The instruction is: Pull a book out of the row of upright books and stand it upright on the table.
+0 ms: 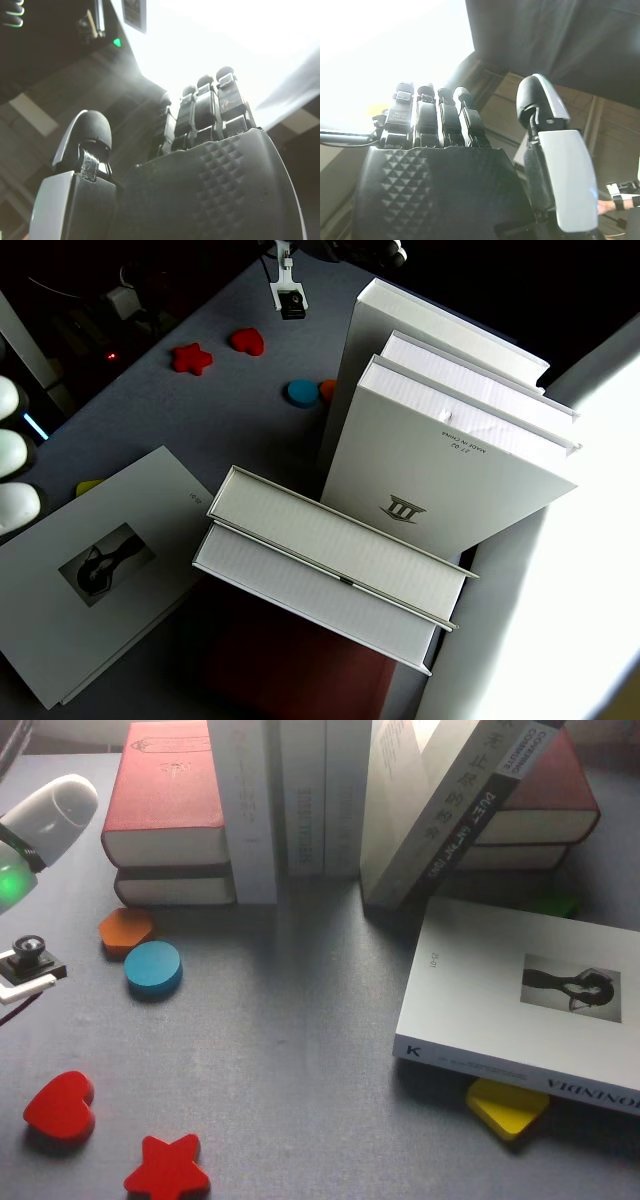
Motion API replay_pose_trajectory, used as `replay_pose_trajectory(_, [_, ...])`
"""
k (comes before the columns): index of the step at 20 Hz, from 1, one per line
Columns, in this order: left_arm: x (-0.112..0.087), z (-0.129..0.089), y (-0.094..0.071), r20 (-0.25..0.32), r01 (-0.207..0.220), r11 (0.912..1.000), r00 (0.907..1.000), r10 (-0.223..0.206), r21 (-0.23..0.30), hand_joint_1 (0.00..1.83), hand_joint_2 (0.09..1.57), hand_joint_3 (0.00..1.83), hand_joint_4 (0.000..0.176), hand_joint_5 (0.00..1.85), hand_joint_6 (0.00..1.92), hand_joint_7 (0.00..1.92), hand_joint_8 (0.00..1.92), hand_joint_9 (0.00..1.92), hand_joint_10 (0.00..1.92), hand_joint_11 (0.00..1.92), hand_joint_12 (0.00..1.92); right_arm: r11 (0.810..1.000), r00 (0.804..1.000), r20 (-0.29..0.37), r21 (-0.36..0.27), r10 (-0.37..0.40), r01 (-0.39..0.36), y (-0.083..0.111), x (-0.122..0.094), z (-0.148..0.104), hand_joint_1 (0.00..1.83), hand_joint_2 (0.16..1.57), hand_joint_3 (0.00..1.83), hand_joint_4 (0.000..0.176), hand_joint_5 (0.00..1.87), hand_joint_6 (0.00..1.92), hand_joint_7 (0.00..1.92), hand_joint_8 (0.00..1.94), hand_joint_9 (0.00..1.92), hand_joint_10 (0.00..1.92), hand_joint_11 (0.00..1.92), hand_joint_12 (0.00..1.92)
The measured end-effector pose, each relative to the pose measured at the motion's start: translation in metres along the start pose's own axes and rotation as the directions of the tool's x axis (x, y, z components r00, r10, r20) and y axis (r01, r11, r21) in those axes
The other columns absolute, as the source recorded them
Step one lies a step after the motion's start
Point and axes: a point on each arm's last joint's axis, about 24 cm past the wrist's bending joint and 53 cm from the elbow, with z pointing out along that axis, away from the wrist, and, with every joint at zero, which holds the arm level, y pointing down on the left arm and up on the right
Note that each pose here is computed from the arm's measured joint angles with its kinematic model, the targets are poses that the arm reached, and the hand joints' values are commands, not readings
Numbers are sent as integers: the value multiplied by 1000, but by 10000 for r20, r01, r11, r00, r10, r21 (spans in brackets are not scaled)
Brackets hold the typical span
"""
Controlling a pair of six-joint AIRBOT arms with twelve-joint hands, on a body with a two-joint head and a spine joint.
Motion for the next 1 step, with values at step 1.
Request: replay_pose_trajectory(1, [1,0,0,-4,21,10000,10000,-21,-1,290,1432,0,64,5,1,34,6,80,1,0,356,10000,10000,15,-22,1,-1,0,0,0,703,1285,0,0,0,0,0,0,0,0,0,0])
